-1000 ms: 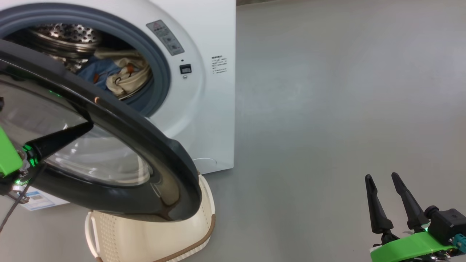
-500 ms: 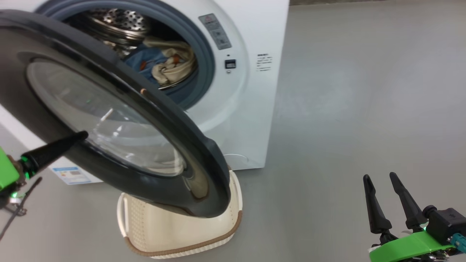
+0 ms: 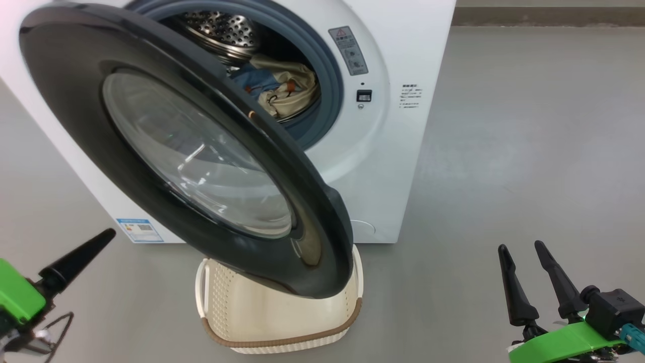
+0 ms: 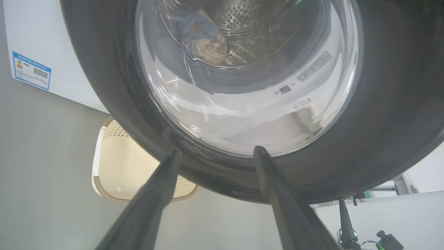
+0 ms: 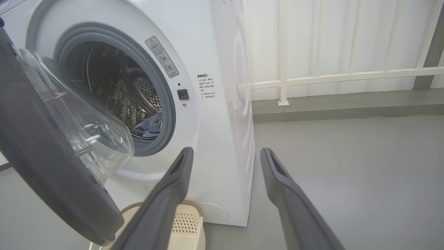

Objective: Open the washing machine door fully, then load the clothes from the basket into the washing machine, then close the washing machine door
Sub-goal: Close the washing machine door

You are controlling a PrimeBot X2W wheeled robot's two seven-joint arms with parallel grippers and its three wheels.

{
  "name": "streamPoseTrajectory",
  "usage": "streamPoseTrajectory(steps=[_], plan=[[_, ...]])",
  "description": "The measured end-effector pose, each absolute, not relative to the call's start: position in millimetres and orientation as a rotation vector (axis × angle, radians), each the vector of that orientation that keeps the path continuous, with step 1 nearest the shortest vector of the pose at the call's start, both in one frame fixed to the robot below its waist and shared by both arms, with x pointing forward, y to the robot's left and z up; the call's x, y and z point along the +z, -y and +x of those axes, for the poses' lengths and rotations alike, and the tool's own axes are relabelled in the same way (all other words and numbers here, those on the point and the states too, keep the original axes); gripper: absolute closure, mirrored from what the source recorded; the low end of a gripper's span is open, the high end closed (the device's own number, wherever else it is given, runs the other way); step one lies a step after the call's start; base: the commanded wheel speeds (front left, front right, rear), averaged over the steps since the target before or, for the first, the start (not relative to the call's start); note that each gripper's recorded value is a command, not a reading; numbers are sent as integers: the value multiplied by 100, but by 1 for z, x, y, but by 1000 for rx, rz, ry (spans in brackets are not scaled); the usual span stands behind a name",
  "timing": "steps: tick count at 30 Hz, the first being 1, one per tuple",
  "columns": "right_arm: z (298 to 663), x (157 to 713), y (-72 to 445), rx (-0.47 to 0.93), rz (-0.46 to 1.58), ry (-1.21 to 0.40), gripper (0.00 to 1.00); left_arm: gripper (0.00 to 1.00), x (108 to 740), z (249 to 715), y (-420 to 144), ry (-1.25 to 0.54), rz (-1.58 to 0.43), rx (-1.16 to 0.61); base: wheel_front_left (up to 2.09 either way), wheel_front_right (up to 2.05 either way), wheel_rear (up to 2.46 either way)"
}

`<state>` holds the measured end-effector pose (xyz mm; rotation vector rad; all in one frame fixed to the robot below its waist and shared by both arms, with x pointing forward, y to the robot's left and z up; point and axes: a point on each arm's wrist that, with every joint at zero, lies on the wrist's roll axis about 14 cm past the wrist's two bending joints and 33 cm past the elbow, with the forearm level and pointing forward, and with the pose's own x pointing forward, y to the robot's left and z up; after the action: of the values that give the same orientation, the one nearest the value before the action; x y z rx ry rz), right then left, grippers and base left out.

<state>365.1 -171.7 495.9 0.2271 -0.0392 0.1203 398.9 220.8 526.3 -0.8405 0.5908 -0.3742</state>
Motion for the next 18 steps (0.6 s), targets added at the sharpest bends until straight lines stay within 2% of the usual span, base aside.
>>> streamPoseTrajectory(steps=[8, 18], plan=[[369, 496, 163, 150, 227, 38, 0, 0, 501, 390, -239, -429, -827, -186, 0, 0, 0], [374, 495, 153, 180, 228, 30, 0, 0, 475, 375, -225, -263, -792, -77, 0, 0, 0]])
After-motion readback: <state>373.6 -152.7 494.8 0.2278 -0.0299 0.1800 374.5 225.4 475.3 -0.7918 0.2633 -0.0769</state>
